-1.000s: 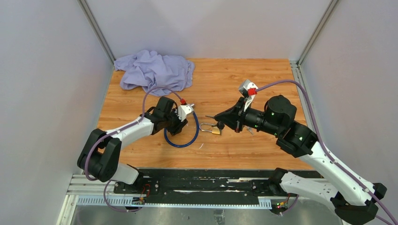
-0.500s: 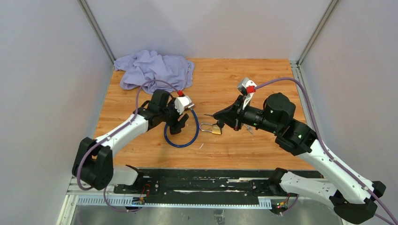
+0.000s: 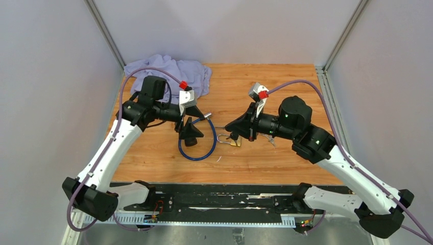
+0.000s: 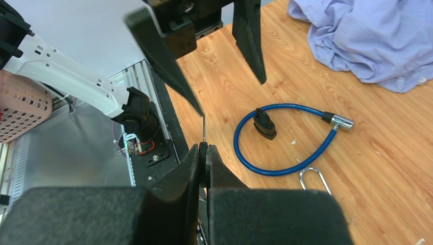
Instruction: Unlock with the key
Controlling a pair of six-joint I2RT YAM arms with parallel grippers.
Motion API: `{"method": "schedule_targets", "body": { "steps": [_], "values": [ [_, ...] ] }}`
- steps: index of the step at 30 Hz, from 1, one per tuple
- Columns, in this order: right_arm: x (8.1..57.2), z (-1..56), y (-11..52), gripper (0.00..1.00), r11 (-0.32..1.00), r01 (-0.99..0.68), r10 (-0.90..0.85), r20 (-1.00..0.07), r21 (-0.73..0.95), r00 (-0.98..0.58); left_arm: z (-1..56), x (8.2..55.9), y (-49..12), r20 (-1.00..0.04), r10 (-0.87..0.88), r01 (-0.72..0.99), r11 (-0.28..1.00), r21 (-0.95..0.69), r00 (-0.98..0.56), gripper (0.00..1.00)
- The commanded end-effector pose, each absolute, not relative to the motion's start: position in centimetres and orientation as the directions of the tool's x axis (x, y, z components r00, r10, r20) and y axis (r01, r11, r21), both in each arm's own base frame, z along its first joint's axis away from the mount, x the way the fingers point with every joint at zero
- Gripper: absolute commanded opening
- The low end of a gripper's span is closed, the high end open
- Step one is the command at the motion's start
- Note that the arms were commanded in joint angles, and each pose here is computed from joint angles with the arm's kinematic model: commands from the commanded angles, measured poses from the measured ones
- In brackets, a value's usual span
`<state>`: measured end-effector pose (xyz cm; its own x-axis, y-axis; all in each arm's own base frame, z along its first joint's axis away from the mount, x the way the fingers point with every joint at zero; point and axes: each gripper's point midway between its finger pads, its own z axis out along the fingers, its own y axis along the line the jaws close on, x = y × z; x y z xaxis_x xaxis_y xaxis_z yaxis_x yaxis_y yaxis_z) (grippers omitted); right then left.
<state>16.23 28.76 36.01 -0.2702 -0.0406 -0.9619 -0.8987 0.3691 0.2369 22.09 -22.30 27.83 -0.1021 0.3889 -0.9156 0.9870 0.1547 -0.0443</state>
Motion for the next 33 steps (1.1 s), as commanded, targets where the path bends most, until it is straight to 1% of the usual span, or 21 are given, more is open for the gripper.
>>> {"method": "schedule_targets", "body": {
  "steps": [1,3,5,9,11,13,16,22,26,32,33],
  "values": [
    [15.8,38.4,30.1,0.0,0.276,-0.931,0.006,-0.969,0.239,-0.247,31.4,15.8,-23.4,-0.954,0.244,0.97,-0.125,-0.208,-0.173,0.83],
    [15.8,38.5,30.5,0.01,0.261,-0.934,0.006,-0.968,0.243,-0.25,32.3,15.2,-23.5,-0.957,0.22,0.962,-0.154,-0.225,-0.189,0.82],
    [15.9,38.6,30.7,0.01,0.256,-0.936,0.008,-0.969,0.242,-0.248,32.9,15.0,-23.6,-0.955,0.212,0.956,-0.163,-0.244,-0.208,0.78],
    [16.0,38.4,31.2,0.01,0.24,-0.938,0.003,-0.967,0.248,-0.255,33.5,14.7,-23.8,-0.95,0.199,0.942,-0.187,-0.279,-0.242,0.68],
    [15.9,38.2,31.6,0.01,0.224,-0.94,-0.004,-0.964,0.257,-0.265,33.4,15.0,-23.9,-0.941,0.206,0.935,-0.181,-0.306,-0.268,0.61],
    [15.9,38.0,31.9,0.01,0.213,-0.94,-0.009,-0.962,0.265,-0.273,33.1,15.5,-24.0,-0.93,0.22,0.929,-0.164,-0.331,-0.293,0.56],
    [16.1,37.9,32.2,0.01,0.21,-0.941,-0.011,-0.961,0.267,-0.275,32.8,16.0,-24.1,-0.922,0.234,0.928,-0.141,-0.345,-0.308,0.52],
    [16.8,37.6,33.1,0.01,0.202,-0.943,-0.022,-0.961,0.265,-0.275,32.5,16.6,-24.2,-0.908,0.258,0.926,-0.099,-0.364,-0.33,0.37],
    [17.1,37.0,33.4,0.01,0.205,-0.941,-0.035,-0.959,0.268,-0.281,32.4,16.3,-24.0,-0.907,0.26,0.927,-0.095,-0.364,-0.33,0.3],
    [17.1,36.4,33.6,0.01,0.203,-0.941,-0.044,-0.957,0.272,-0.286,31.4,16.2,-24.0,-0.894,0.271,0.916,-0.089,-0.391,-0.356,0.07],
    [17.0,36.4,33.6,0.01,0.202,-0.941,-0.045,-0.957,0.272,-0.286,31.2,16.2,-24.0,-0.891,0.272,0.912,-0.091,-0.401,-0.365,0.05]
  ]
}}
